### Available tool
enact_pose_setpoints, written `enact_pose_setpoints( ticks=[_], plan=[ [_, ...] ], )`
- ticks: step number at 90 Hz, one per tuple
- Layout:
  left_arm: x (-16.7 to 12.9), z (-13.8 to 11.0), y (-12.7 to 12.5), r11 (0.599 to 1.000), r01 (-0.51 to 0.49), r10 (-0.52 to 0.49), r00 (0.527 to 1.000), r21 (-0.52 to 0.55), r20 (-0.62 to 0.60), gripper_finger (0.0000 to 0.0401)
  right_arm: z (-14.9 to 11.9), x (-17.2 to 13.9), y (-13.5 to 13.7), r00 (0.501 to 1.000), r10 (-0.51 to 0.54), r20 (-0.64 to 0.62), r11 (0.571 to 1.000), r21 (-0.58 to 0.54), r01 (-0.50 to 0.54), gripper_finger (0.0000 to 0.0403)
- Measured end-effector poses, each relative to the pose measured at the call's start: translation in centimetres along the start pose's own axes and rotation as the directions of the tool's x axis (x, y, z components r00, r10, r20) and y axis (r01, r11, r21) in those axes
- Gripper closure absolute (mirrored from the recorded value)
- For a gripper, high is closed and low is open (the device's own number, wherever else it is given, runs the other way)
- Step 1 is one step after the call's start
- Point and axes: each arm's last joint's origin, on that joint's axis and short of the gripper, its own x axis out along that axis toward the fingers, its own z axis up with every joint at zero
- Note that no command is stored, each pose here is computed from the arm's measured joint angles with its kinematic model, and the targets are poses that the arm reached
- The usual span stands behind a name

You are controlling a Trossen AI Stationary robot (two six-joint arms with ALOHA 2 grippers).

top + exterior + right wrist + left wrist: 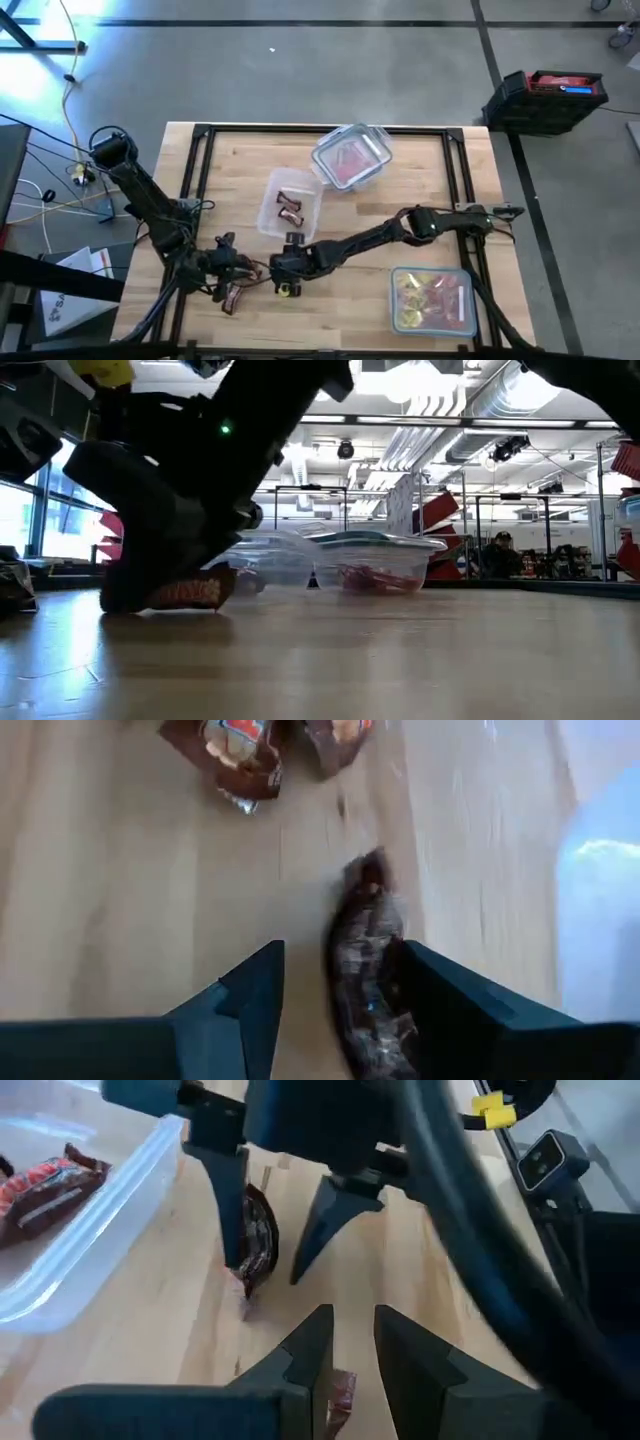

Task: Sort candy
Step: Put the brown chocolate bar into the transparent bin

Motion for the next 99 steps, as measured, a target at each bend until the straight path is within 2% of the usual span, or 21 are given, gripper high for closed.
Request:
enact_pose_setpoints(
  ticks=[25, 36, 52, 62, 83, 99],
  plan=[
    [0.3, 0.3, 0.3, 0.999, -0.023, 0.022, 1.0, 0.026, 0.007, 0.0341, -0.5, -0.2, 1.2, 1.0, 0.015, -0.011, 0.998, 0.059, -0.014, 0.0244],
    [0.4, 0.4, 0.4, 0.999, -0.027, 0.026, 1.0, 0.021, 0.006, 0.0341, -0.6, -0.4, 1.8, 1.0, 0.024, -0.011, 0.996, 0.082, -0.023, 0.0286],
    [0.3, 0.3, 0.4, 1.0, -0.012, 0.012, 1.0, 0.021, -0.006, 0.0341, 0.3, -1.3, 2.3, 0.998, 0.069, -0.001, 0.995, 0.073, -0.069, 0.0382],
    [0.3, 0.3, 0.4, 1.0, -0.011, 0.011, 1.0, 0.021, -0.007, 0.0341, 2.0, -3.1, 2.3, 0.996, 0.086, 0.038, 0.996, 0.033, -0.088, 0.0387],
    [0.3, 0.3, 0.4, 1.0, -0.007, 0.008, 1.0, 0.02, -0.01, 0.0341, 4.3, -6.0, -1.6, 0.988, -0.13, 0.083, 0.987, -0.088, 0.137, 0.0395],
    [0.3, 0.3, 0.4, 1.0, -0.006, 0.006, 1.0, 0.02, -0.011, 0.0341, 5.1, -5.2, -5.7, 0.975, -0.208, 0.077, 0.964, -0.152, 0.218, 0.0392]
  ],
)
